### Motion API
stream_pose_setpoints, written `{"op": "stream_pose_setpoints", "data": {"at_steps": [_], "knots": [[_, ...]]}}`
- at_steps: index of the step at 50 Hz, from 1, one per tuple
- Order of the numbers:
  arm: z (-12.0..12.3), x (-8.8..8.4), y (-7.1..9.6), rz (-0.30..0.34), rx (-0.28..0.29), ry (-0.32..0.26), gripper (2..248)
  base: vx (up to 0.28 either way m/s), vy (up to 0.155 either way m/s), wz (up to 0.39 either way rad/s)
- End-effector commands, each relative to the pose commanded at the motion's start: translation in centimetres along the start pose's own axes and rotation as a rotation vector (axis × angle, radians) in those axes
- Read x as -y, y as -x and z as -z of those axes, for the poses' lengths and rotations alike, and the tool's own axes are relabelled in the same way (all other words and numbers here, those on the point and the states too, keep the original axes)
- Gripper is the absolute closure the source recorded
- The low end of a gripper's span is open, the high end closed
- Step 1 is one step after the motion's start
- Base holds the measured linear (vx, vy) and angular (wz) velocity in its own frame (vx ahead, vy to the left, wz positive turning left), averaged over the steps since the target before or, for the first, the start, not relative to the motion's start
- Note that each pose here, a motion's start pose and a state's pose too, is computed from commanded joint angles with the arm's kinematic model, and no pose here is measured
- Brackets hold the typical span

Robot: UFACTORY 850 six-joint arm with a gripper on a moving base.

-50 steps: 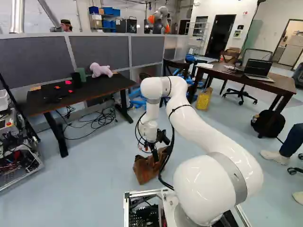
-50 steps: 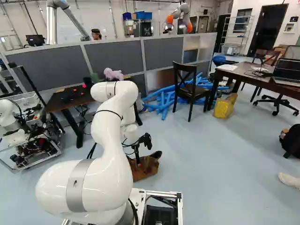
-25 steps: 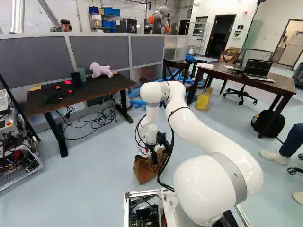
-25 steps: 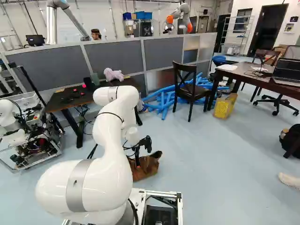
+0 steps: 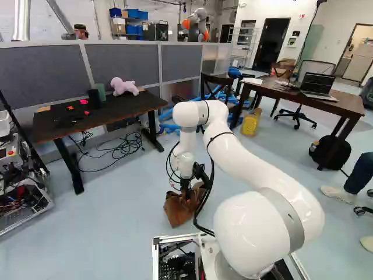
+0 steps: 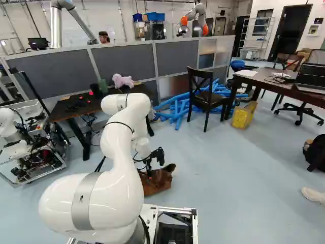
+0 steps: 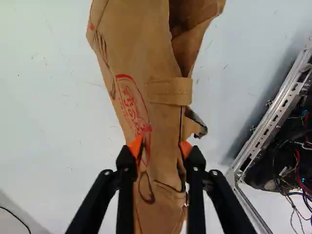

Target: Pick up the bag on the ground and place it on the table

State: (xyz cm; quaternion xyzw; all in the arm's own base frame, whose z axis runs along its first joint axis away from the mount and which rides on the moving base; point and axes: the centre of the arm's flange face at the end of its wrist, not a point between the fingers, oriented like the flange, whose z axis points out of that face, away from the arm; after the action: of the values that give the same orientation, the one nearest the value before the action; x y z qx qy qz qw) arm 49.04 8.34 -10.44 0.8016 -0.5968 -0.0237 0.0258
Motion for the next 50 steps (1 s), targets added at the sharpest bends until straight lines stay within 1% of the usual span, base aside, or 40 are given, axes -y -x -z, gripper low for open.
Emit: {"op": "stream_pose_setpoints", "data": {"at_steps": [1, 6, 7, 11, 12, 16, 17, 27, 50], "knots": [[0.0, 0.0, 0.0, 0.0, 0.0, 0.0, 148, 0.0, 0.0, 0.0], [0.0, 0.0, 0.0, 0.0, 0.0, 0.0, 148, 0.0, 0.0, 0.0], [0.0, 0.0, 0.0, 0.0, 0.0, 0.0, 186, 0.0, 0.0, 0.0], [0.0, 0.0, 0.0, 0.0, 0.0, 0.0, 186, 0.0, 0.0, 0.0], [0.0, 0.0, 0.0, 0.0, 0.0, 0.0, 223, 0.0, 0.0, 0.0], [0.0, 0.0, 0.0, 0.0, 0.0, 0.0, 223, 0.0, 0.0, 0.0], [0.0, 0.0, 0.0, 0.0, 0.0, 0.0, 229, 0.0, 0.0, 0.0], [0.2, 0.0, 0.0, 0.0, 0.0, 0.0, 229, 0.0, 0.0, 0.0], [3.4, -0.4, 0.0, 0.0, -0.001, -0.009, 229, 0.0, 0.0, 0.0]]}}
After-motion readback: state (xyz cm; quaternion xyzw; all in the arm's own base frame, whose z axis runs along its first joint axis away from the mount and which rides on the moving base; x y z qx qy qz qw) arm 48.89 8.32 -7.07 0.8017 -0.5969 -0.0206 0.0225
